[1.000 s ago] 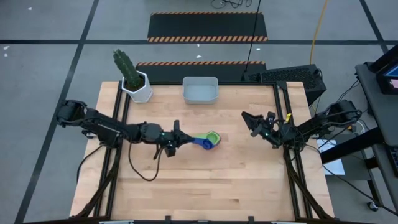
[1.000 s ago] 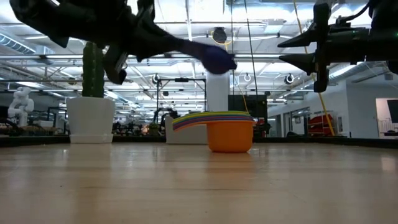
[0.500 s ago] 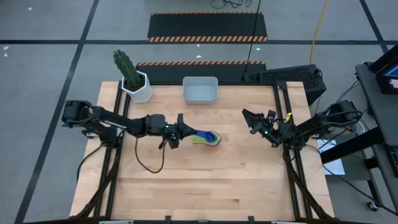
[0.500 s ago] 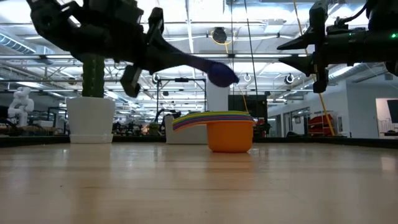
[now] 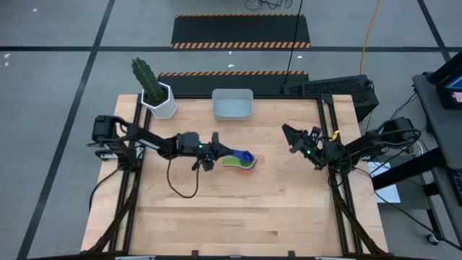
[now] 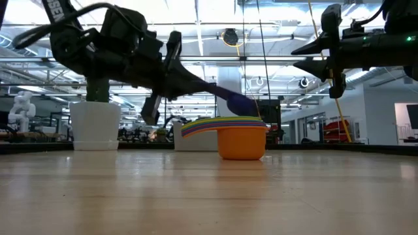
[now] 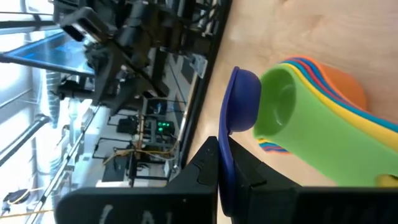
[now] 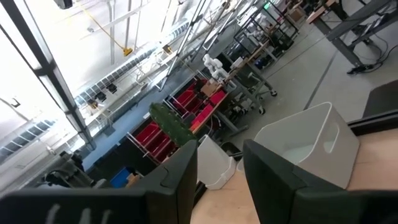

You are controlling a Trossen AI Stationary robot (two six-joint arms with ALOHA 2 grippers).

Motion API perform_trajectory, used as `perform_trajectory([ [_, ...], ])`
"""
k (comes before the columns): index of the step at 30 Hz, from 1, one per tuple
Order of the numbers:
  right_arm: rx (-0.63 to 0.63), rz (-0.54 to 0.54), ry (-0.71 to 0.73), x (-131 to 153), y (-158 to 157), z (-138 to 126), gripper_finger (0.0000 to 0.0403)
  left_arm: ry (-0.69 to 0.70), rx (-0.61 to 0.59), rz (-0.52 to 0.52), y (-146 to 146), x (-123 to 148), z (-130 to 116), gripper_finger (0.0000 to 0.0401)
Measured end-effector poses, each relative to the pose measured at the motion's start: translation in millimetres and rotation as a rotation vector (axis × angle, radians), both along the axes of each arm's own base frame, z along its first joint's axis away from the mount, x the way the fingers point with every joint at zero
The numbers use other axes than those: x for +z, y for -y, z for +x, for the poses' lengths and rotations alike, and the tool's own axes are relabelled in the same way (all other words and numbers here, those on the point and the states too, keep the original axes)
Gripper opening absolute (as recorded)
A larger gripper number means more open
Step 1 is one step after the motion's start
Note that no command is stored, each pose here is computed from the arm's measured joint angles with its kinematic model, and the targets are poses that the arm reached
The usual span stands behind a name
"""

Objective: Nest measuring cups in basket
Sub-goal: Stack the violet measuring cup on top of the green measuring cup

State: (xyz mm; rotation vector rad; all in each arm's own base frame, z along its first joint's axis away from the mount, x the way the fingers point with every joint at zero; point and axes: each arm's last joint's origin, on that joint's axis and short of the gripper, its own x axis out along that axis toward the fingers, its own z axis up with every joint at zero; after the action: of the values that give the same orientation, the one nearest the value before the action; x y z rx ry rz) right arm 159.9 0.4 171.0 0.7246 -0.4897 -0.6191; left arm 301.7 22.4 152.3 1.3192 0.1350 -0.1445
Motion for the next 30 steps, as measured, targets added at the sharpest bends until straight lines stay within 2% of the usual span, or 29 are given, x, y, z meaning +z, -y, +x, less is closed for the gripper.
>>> perform_trajectory([
  [4, -0.005, -0.001, -0.001, 0.0, 0.8, 0.0, 0.0121, -0.011, -0.002, 0.008, -0.2, -7.4, 2.1, 0.0015],
  [11, -0.003, -0.005, -0.004, 0.0, 0.8, 0.1, 0.0121, -0.005, -0.003, -0.018, 0.1, -7.2, 2.5, 0.0073],
  [19, -0.001, -0.005, -0.003, 0.0, 0.6, 0.1, 0.0121, -0.045, -0.011, -0.106, 1.3, -10.6, 1.8, 0.0146],
  [23, 0.002, -0.003, -0.001, 0.0, 0.5, 0.1, 0.0121, -0.053, -0.003, -0.182, 3.3, -11.0, 1.8, 0.0189],
  [27, 0.003, -0.001, 0.001, 0.0, 0.5, 0.1, 0.0121, -0.066, -0.062, -0.260, 9.1, -11.1, 1.8, 0.0221],
  [30, 0.003, -0.001, 0.001, 0.0, 0.5, 0.2, 0.0121, -0.087, -0.094, -0.287, 12.3, -12.3, 1.5, 0.0231],
])
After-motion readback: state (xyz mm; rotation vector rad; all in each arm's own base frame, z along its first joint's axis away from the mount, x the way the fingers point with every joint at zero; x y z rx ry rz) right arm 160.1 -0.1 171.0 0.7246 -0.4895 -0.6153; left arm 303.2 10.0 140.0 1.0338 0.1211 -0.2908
